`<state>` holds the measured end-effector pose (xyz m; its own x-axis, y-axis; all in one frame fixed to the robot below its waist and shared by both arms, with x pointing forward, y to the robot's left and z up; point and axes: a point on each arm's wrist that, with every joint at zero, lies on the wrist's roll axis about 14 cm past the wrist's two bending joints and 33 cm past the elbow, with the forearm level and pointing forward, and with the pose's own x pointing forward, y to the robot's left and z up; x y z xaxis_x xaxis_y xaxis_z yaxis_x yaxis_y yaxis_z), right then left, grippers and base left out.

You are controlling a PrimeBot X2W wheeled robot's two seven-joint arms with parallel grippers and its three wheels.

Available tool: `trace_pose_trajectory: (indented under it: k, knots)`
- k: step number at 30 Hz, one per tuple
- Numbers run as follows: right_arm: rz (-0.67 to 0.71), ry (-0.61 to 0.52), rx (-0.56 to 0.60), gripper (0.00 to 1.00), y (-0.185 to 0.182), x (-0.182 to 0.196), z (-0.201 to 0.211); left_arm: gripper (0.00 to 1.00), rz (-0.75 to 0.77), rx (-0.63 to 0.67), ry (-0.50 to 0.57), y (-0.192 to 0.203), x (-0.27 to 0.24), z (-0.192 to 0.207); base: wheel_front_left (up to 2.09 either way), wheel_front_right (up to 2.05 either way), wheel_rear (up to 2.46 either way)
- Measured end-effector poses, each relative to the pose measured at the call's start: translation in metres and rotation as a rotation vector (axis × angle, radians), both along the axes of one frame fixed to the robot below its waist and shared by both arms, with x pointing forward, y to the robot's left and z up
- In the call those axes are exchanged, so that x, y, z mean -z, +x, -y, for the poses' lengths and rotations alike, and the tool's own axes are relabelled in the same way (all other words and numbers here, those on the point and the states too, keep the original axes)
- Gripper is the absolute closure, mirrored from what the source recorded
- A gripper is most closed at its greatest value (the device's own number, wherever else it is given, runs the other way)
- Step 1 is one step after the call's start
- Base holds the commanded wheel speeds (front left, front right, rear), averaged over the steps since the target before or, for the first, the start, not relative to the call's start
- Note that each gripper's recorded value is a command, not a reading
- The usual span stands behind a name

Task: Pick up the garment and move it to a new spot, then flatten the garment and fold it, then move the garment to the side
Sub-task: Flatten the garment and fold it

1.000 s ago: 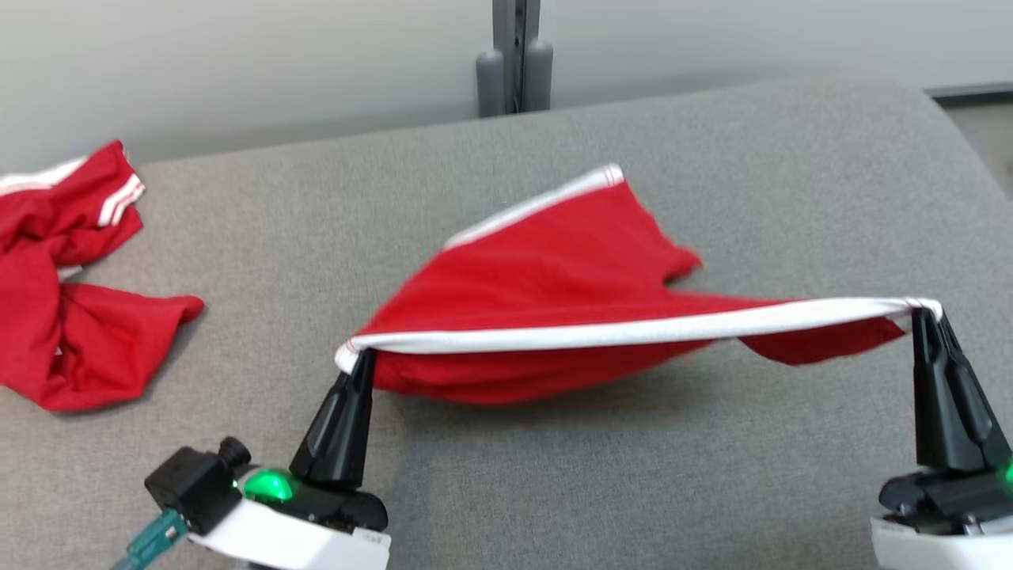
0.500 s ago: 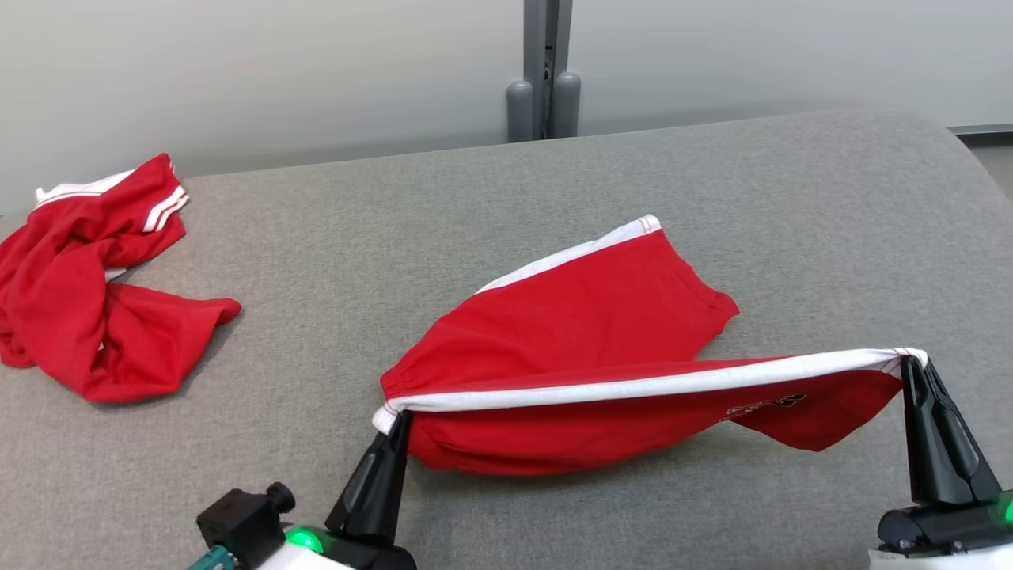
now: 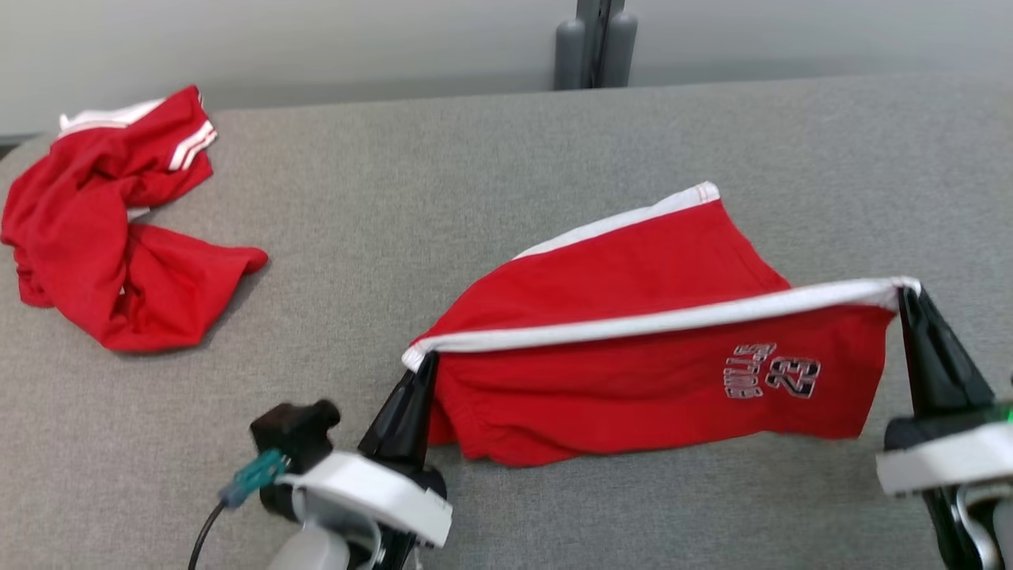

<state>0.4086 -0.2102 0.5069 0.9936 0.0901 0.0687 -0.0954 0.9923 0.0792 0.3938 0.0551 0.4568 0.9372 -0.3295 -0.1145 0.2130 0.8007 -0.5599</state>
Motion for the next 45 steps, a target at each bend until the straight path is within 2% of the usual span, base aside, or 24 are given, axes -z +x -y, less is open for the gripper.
trace_pose_trajectory:
  k: [10,19,33,41,42,43,44,45]
  knots:
    - [-0.105,-0.061,-0.116,1.0,0.079,0.03,-0.022,1.0,-0.09,-0.005,0.061,0.041,0.03,0.003,0.0,0.0,0.0]
    - [-0.24,-0.111,-0.178,1.0,0.125,0.065,-0.038,1.0,-0.109,-0.032,0.078,0.059,0.042,-0.004,0.0,0.0,0.0]
    - [-0.351,-0.234,-0.286,1.0,0.16,0.095,-0.067,1.0,-0.143,-0.078,0.065,0.065,0.056,-0.012,0.0,0.0,0.0]
    - [-0.397,-0.286,-0.316,1.0,0.168,0.108,-0.074,1.0,-0.151,-0.042,0.087,0.063,0.06,-0.005,0.0,0.0,0.0]
    - [-0.395,-0.286,-0.317,0.93,0.169,0.108,-0.074,0.67,-0.147,-0.034,0.092,0.063,0.06,-0.003,0.0,0.0,0.0]
    - [-0.393,-0.286,-0.316,0.74,0.17,0.108,-0.074,0.29,-0.142,-0.031,0.096,0.063,0.058,-0.002,0.0,0.0,0.0]
    - [-0.393,-0.287,-0.315,0.55,0.17,0.108,-0.074,0.0,-0.139,-0.029,0.096,0.063,0.057,-0.002,0.0,0.0,0.0]
    - [-0.393,-0.287,-0.314,0.49,0.17,0.108,-0.074,0.0,-0.135,-0.028,0.097,0.063,0.057,-0.002,0.0,0.0,0.0]
